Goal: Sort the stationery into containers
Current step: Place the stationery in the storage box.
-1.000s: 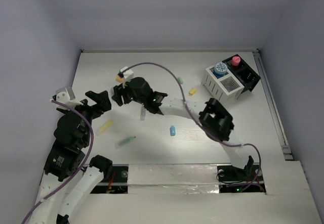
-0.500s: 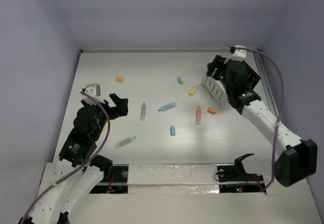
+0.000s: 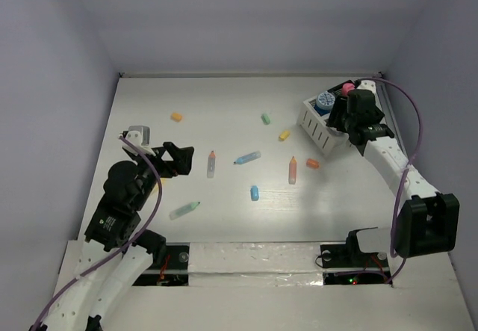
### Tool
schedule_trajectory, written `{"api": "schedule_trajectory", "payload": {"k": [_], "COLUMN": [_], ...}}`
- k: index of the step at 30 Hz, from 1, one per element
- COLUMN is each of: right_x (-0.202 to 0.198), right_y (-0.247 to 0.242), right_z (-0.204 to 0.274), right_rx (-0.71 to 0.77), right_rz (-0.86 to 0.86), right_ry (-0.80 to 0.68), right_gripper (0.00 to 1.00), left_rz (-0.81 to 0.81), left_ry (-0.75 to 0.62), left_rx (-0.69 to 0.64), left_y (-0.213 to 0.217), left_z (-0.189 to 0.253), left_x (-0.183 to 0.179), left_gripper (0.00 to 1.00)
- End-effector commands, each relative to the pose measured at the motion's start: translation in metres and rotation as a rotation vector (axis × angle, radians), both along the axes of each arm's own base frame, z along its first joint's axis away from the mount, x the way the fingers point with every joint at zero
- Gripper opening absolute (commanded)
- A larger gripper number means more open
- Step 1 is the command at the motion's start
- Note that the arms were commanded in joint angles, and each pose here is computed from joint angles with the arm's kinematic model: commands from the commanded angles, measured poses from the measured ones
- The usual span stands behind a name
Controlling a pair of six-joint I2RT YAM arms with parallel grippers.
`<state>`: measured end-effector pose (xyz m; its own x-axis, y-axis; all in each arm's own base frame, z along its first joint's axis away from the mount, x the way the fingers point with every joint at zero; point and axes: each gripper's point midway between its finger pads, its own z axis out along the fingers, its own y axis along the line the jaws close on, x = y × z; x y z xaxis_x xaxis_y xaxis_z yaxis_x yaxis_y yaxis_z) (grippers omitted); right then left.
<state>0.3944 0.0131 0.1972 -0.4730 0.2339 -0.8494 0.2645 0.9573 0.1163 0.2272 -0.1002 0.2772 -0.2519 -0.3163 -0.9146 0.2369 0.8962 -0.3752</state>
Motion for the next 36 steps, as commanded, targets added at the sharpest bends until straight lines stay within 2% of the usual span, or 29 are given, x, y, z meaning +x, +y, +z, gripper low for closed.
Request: {"api": "schedule_trajectory", "payload": {"k": [1, 18, 23, 27, 30, 33, 36], "right_x": [0.012, 0.024, 0.024, 0.021, 0.019, 0.015, 0.007], "right_y": [0.004, -0.011, -0.010, -0.010, -0.008, -0.001, 0.022], "right_z": [0.024, 0.009, 0.004, 0.006, 0.021, 0.038, 0.055], "right_rx": [0.010, -0.047, -0.035, -0.024, -0.014, 0.008, 0.088], "right_rz": [0.028, -0.041, -0.048, -0.048, -0.037, 0.000, 0.115], "right_ry": [-0.067, -0.112, -0.113, -0.124, -0.158, -0.191, -0.236], "right_gripper": [0.50, 0.57, 0.72, 0.92, 1.00, 1.00, 1.00], "left_rz": [-0.008, -0.013, -0.013, -0.009, -0.006, -0.007, -0.004], "left_ry": [-0.049, -0.036, -0.031, -0.033, -0.028, -0.027, -0.021], "left_rx": [-0.010, -0.002, 0.000, -0.001, 0.001, 0.001, 0.003], "left_y": [-0.001, -0.003, -0.003, -0.002, -0.002, -0.002, -0.002], "left_z": [0.009, 0.006, 0.004, 0.005, 0.004, 0.003, 0.002], "left_x": [0.001, 0.004, 0.004, 0.004, 0.005, 0.005, 0.006], "left_gripper": [0.99, 0.99, 0.99, 0.99, 0.99, 0.99, 0.99]}}
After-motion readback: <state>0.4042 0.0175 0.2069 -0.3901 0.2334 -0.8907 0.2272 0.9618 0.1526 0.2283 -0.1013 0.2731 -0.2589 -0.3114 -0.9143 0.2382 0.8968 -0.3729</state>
